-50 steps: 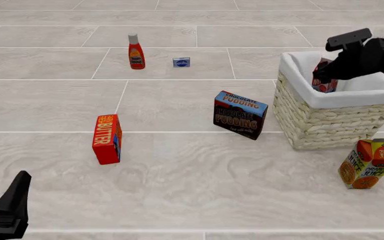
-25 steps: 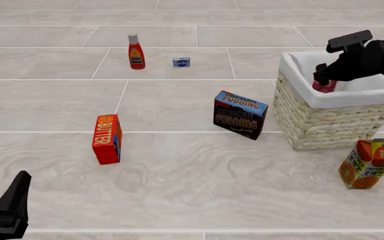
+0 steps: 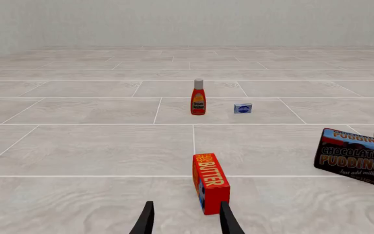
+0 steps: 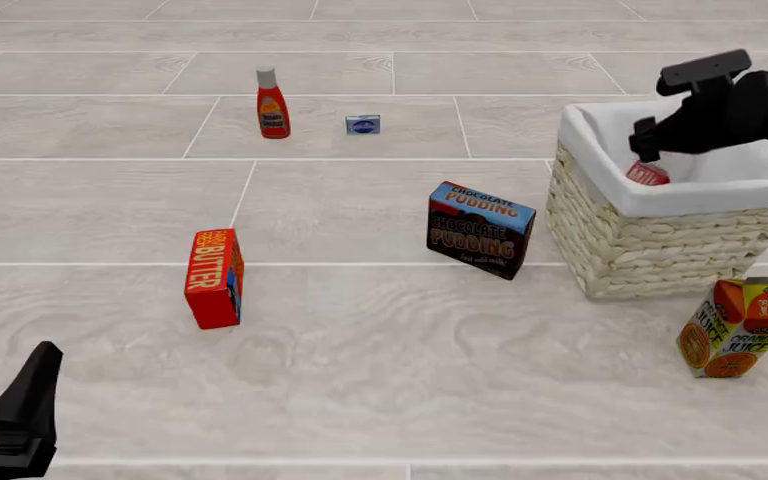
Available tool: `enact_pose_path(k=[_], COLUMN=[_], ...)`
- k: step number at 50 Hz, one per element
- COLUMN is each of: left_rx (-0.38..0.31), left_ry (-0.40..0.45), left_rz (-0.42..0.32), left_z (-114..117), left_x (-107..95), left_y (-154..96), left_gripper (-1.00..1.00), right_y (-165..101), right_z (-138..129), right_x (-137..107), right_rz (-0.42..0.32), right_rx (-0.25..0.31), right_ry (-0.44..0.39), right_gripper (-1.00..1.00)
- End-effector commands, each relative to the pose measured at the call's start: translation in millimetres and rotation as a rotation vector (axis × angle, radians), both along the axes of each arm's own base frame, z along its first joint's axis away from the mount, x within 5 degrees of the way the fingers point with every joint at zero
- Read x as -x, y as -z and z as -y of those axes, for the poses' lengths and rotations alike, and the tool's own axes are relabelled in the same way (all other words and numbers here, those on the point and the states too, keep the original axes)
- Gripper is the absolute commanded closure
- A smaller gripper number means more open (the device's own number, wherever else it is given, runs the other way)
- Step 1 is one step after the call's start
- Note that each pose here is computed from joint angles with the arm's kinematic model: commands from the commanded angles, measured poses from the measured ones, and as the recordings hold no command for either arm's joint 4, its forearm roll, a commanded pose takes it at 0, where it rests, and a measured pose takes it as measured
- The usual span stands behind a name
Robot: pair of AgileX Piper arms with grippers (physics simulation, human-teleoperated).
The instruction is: Pick the milk and place it in the basket.
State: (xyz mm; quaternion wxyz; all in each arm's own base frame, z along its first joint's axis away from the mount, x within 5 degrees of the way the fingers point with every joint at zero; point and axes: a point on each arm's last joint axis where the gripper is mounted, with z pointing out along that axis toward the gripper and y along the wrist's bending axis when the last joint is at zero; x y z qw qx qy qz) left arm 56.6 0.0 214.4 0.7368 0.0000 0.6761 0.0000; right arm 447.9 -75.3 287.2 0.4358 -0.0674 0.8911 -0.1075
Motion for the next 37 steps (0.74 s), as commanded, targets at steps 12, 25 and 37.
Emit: enact_pose_path(k=[12, 25, 37], left_rx=[0.000, 0.000, 0.000], left_ry=[0.000, 0.000, 0.000], left_rz=[0.000, 0.000, 0.000], left_z=[0.0, 0.0, 0.0], left_x=[0.0, 0.0, 0.0], left_y=[0.0, 0.0, 0.0], left_gripper=[-1.00, -1.00, -1.00], right_y=[-36.0, -58.9, -76.4], right_z=[-20.9, -30.8, -31.2], right_x=[10.7, 23.2, 38.0], right_rz=[0.073, 0.124, 0.167], right_rx=[-0.030, -0.032, -0.033], right_ry=[-0.015, -0.030, -0.024], right_gripper=[-1.00, -1.00, -1.00])
